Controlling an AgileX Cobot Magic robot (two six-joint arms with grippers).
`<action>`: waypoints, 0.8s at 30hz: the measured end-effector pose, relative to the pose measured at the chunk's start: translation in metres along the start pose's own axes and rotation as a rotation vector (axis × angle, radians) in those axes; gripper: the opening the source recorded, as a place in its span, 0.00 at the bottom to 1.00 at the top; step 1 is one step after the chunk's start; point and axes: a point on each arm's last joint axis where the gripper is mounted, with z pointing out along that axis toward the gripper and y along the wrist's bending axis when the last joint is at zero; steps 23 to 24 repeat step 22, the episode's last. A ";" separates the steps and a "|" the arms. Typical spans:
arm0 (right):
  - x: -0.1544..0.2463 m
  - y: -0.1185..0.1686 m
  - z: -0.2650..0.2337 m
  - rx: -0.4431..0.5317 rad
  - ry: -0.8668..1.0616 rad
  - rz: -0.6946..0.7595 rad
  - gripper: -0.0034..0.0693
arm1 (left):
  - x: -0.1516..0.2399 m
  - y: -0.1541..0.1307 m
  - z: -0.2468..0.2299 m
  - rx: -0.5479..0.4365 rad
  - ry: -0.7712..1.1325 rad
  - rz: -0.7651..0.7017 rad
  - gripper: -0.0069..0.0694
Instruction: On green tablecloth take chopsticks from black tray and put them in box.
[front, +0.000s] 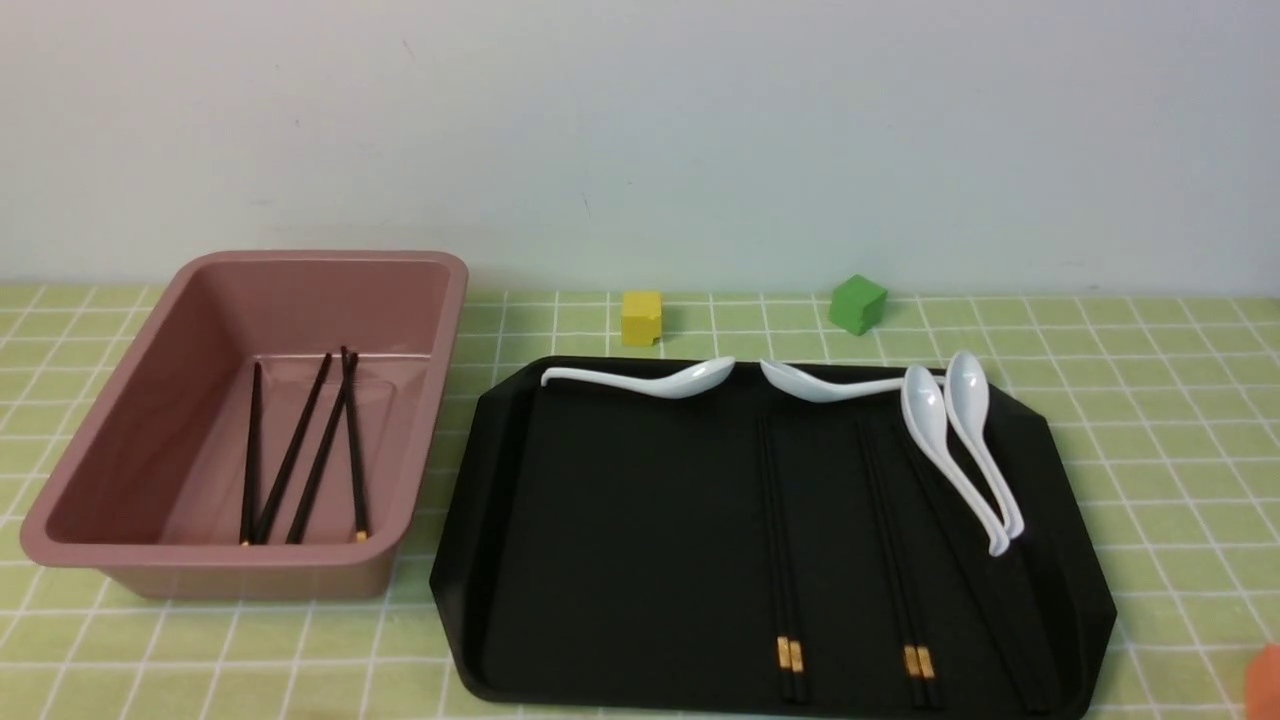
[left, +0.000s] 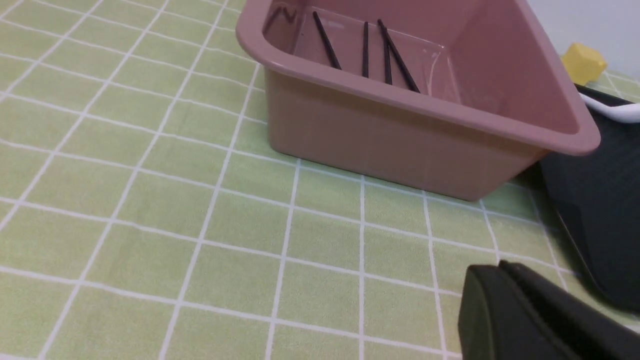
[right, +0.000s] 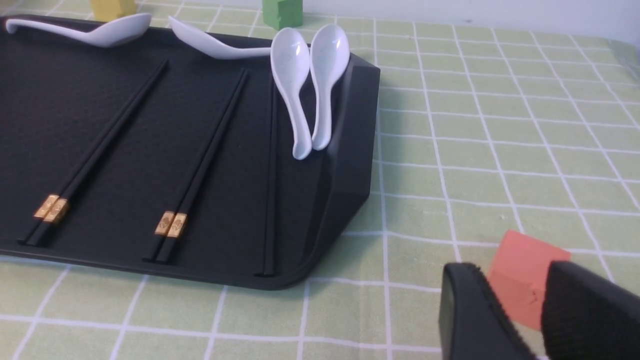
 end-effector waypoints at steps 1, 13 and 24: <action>0.000 0.000 0.000 0.000 0.000 0.000 0.38 | 0.000 -0.001 0.000 0.020 0.007 0.007 0.11; 0.000 0.000 0.000 0.000 0.000 0.001 0.38 | 0.001 -0.003 0.000 0.059 0.021 0.020 0.12; 0.000 0.000 0.000 0.000 0.000 0.001 0.38 | 0.001 -0.003 0.000 0.059 0.021 0.020 0.13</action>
